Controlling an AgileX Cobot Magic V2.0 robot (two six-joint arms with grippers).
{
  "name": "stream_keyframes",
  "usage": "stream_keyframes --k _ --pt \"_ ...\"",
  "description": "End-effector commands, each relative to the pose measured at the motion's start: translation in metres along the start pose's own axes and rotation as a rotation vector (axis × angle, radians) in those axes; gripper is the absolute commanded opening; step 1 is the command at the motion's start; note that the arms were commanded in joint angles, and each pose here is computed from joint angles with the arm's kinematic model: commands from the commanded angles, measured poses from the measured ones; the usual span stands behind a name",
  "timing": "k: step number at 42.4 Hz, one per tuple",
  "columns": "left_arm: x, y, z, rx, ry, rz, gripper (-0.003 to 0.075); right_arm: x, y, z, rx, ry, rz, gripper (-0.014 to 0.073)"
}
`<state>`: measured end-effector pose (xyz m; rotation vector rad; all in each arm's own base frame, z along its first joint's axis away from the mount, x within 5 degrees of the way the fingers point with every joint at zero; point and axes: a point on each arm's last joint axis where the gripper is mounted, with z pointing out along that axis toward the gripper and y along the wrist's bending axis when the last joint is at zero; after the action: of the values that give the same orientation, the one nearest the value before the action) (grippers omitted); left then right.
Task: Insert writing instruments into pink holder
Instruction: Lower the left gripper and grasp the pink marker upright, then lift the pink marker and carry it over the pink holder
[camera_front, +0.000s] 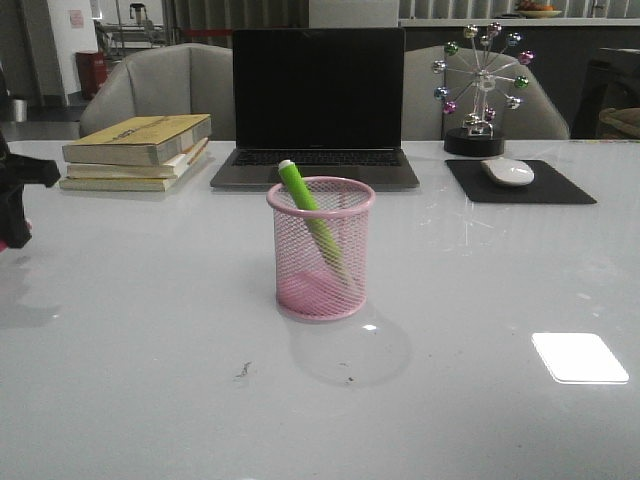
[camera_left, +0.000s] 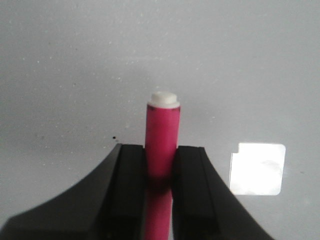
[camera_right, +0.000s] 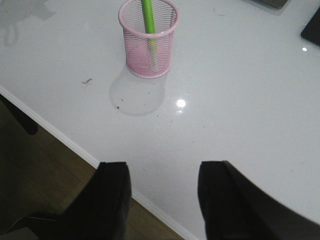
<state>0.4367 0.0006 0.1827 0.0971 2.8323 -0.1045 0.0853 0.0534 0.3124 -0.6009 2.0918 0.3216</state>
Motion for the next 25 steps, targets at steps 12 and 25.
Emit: stream_keyframes --k 12,25 --pt "0.039 -0.057 -0.13 0.165 -0.605 0.105 0.0091 -0.013 -0.001 -0.006 0.011 -0.092 -0.007 0.0436" --pt "0.108 -0.131 -0.169 0.193 -0.907 0.248 0.0091 -0.013 -0.001 -0.006 0.011 -0.092 -0.007 0.0436"
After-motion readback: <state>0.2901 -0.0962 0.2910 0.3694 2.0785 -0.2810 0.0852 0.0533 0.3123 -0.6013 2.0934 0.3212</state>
